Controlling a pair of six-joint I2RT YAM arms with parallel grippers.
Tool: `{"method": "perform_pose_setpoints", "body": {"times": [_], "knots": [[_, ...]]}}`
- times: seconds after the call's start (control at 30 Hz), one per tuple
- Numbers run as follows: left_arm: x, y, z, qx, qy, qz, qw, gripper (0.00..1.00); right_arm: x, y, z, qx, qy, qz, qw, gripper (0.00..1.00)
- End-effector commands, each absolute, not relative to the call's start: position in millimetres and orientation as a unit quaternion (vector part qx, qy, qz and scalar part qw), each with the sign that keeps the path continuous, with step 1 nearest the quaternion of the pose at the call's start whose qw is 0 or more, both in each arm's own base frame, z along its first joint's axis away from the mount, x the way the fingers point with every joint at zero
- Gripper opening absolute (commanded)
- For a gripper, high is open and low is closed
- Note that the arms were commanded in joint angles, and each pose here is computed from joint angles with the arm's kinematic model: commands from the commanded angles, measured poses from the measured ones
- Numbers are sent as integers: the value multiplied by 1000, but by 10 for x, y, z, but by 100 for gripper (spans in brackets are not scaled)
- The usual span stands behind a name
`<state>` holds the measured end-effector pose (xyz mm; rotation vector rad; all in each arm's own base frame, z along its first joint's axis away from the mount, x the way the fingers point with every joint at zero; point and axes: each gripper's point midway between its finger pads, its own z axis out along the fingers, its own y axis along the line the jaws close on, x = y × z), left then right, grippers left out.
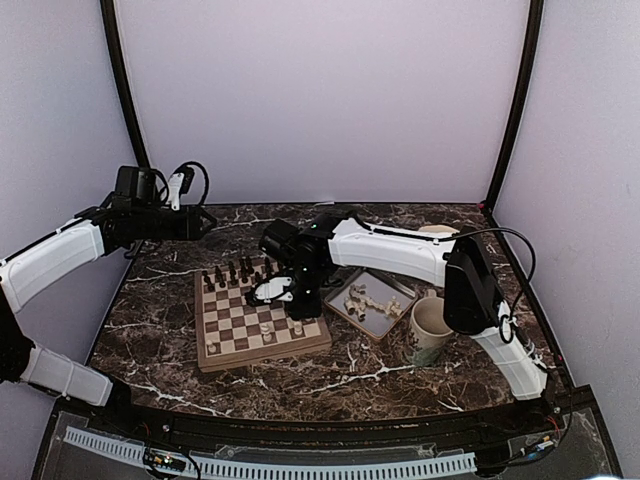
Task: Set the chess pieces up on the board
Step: Place the pawn at g2, then pick up the pawn from the storage box.
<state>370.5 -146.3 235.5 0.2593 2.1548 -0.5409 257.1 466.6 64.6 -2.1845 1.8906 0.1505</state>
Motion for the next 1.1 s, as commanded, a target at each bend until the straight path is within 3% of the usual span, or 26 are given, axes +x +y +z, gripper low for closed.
{"method": "perform_pose_setpoints", "body": {"times": [0.0, 0.33, 0.67, 0.9, 1.07], "knots": [[3683, -1460, 2352, 102, 864, -225, 439, 45, 2528, 4738, 630, -754, 643, 57, 124, 7], [3680, -1466, 2324, 102, 865, -227, 436, 45, 2593, 4805, 883, -750, 639, 57, 161, 19], [3759, -1612, 2422, 134, 867, -225, 425, 44, 2682, 4718, 1546, -738, 635, 58, 223, 23], [3769, -2372, 2447, 237, 864, -217, 387, 44, 3019, 4047, 2078, -683, 677, 60, 268, 24], [3714, -2990, 2270, 303, 859, -222, 347, 44, 3306, 3291, 1927, -623, 735, 58, 260, 25]]}}
